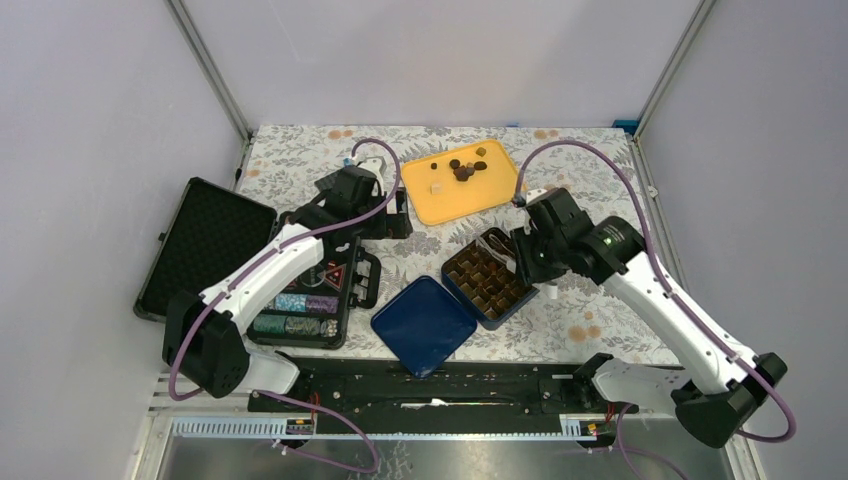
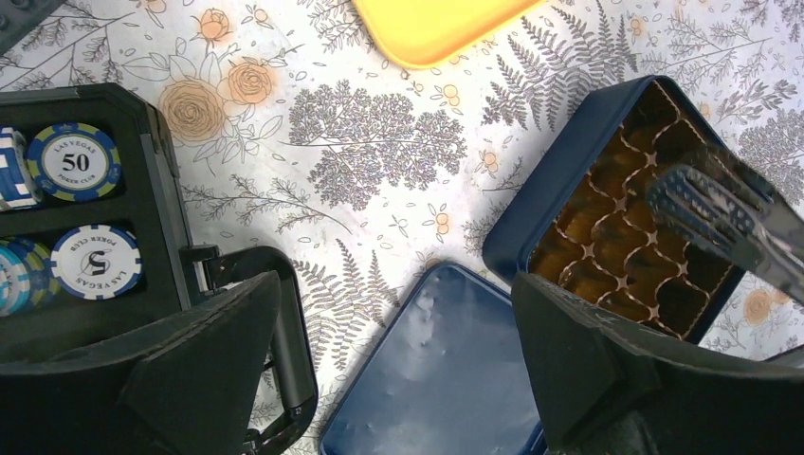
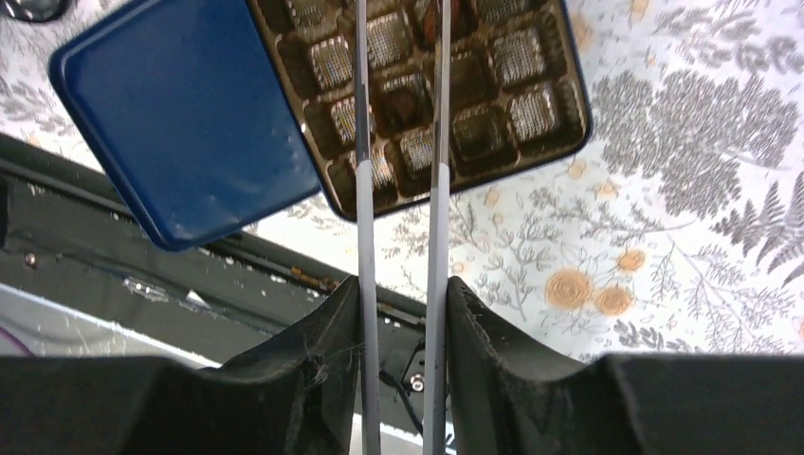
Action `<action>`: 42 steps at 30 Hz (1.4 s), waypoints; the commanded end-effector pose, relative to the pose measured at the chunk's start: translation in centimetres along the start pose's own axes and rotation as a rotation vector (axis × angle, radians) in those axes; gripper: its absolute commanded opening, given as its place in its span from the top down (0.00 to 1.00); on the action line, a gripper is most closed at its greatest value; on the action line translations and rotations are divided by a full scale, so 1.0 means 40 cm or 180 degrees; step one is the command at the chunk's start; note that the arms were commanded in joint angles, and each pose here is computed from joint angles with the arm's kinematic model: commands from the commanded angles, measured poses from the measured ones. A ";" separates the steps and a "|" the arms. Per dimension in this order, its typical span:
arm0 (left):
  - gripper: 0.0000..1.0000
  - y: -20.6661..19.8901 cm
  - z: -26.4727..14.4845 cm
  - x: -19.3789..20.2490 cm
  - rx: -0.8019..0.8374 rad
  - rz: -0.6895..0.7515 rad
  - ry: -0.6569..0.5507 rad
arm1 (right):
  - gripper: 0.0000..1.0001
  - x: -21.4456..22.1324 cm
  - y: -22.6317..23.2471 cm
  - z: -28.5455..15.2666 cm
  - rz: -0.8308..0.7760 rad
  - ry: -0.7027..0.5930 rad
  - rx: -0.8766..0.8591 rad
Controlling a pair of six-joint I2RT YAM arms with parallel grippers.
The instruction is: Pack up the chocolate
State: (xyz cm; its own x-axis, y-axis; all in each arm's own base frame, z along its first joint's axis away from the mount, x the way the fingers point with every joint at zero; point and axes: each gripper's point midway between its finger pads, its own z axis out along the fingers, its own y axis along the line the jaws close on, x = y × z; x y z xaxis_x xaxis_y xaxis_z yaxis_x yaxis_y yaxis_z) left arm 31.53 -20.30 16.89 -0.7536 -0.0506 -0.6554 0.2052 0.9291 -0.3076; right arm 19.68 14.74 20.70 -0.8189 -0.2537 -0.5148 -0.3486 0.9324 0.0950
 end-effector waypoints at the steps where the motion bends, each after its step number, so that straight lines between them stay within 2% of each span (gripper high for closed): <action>1: 0.01 -0.007 -0.014 -0.076 -0.0060 0.0018 -0.0311 | 0.73 0.061 0.017 -0.031 0.0098 0.0119 -0.0184; 16: 0.01 0.013 -0.009 -0.068 -0.0158 -0.0008 -0.0351 | 0.73 0.170 0.027 -0.100 0.0260 0.0469 -0.0381; 23: 0.01 0.036 -0.017 -0.082 -0.0321 -0.0006 -0.0454 | 0.72 0.185 0.008 -0.134 0.0201 0.0520 -0.0293; 42: 0.01 0.024 0.020 -0.051 -0.0221 -0.0044 -0.0284 | 0.72 0.226 0.038 -0.143 0.0110 0.0707 -0.0586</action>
State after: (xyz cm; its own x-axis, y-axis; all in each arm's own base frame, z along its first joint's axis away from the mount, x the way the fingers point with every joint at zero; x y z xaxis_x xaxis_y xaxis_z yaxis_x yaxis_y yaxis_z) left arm 32.86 -18.79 16.93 -0.7175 -0.0784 -0.6921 0.1330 0.9599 -0.2467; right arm 9.80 11.86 20.31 -0.9175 -0.2712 -0.2911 -0.3424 0.9108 0.2307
